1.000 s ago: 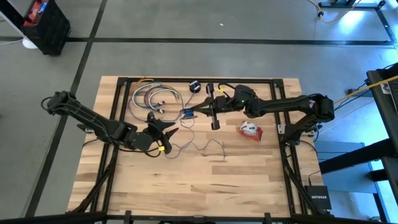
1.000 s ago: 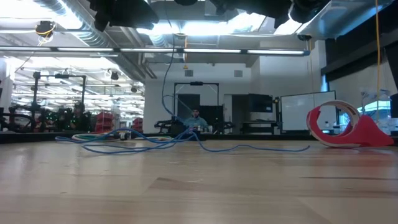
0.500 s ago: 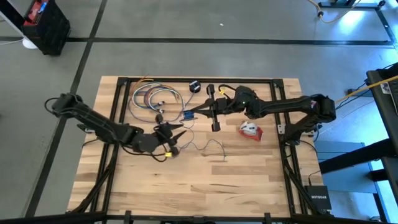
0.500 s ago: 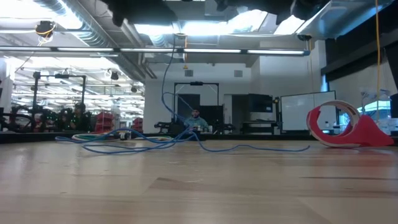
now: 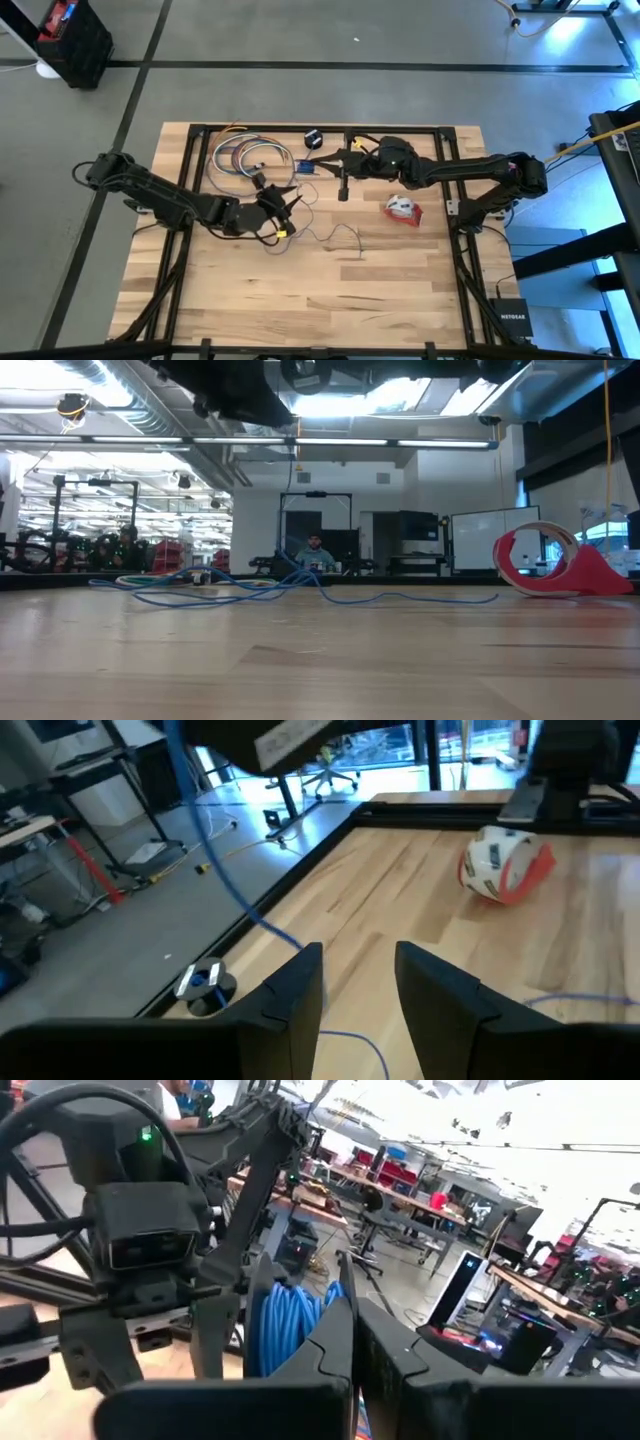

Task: Coil cords
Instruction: Coil the blue wire onto the spool

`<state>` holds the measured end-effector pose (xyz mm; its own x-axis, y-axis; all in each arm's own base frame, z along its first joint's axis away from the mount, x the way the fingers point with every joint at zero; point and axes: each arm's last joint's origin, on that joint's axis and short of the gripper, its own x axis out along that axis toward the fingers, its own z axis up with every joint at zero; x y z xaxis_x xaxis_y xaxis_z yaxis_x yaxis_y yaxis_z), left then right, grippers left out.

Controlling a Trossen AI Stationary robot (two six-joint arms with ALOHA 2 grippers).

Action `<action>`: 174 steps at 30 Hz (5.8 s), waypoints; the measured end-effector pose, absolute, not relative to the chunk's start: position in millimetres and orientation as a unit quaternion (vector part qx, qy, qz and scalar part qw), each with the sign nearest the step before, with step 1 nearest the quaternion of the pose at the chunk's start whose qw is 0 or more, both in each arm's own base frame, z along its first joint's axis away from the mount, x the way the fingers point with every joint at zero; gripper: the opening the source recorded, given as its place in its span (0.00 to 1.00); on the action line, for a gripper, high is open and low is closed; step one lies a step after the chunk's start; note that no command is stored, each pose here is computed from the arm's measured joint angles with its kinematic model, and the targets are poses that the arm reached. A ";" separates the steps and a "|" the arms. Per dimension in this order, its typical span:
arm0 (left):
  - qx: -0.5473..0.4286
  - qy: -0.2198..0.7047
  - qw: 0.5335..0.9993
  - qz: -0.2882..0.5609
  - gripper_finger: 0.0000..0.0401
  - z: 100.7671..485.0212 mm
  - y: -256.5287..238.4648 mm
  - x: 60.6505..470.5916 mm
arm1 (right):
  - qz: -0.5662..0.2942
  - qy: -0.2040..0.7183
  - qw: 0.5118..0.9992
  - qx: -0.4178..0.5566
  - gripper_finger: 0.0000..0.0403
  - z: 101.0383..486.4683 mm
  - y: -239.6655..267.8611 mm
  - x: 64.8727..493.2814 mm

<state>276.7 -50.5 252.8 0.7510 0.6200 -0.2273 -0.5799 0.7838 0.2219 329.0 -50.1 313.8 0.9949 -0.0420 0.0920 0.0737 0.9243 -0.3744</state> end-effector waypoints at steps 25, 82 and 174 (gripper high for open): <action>0.081 0.195 0.912 0.352 0.03 230.8 -26.4 288.6 | -0.020 -0.048 0.984 -0.173 0.02 314.1 -38.3 331.1; 0.019 -0.008 0.947 0.319 0.01 248.6 -42.6 318.4 | -0.049 -0.096 0.986 -0.129 0.02 281.1 -43.6 362.1; 0.028 0.235 0.932 0.274 0.40 252.3 -56.8 243.8 | -0.005 -0.061 0.977 -0.206 0.02 288.5 -40.4 354.5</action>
